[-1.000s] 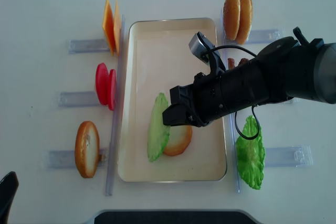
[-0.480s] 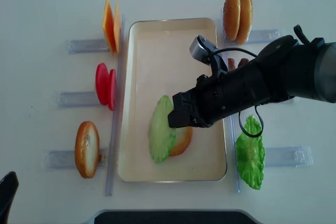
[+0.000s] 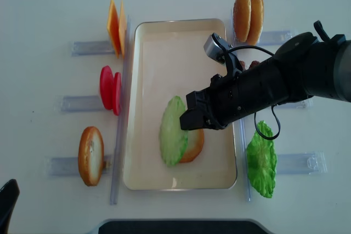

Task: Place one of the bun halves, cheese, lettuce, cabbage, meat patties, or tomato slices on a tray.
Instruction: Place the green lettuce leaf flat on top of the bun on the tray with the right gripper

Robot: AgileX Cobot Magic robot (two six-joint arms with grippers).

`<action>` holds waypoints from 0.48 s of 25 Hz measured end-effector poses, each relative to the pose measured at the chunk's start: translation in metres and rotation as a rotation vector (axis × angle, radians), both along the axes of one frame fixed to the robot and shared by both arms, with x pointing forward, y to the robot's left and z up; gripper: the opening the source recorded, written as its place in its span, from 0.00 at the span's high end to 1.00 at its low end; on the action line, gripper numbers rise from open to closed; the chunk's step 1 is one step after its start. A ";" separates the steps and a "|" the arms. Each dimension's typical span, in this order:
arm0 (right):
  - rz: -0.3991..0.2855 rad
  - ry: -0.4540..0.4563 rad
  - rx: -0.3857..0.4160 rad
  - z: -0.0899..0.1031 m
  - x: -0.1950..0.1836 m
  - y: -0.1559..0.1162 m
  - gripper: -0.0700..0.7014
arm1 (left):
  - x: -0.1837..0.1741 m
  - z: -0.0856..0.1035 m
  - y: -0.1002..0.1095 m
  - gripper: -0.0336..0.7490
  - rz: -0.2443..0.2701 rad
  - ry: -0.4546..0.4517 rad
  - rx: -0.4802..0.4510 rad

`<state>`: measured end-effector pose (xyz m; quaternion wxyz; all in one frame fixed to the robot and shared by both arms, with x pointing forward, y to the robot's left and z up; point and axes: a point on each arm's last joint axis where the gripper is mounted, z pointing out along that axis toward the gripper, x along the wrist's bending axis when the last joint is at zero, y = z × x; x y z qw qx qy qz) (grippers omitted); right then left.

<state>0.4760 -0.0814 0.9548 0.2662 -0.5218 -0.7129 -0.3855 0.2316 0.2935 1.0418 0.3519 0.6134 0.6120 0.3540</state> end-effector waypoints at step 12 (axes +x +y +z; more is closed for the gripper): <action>0.006 0.007 -0.012 -0.001 -0.001 -0.001 0.87 | 0.000 0.000 0.000 0.46 0.000 0.000 0.000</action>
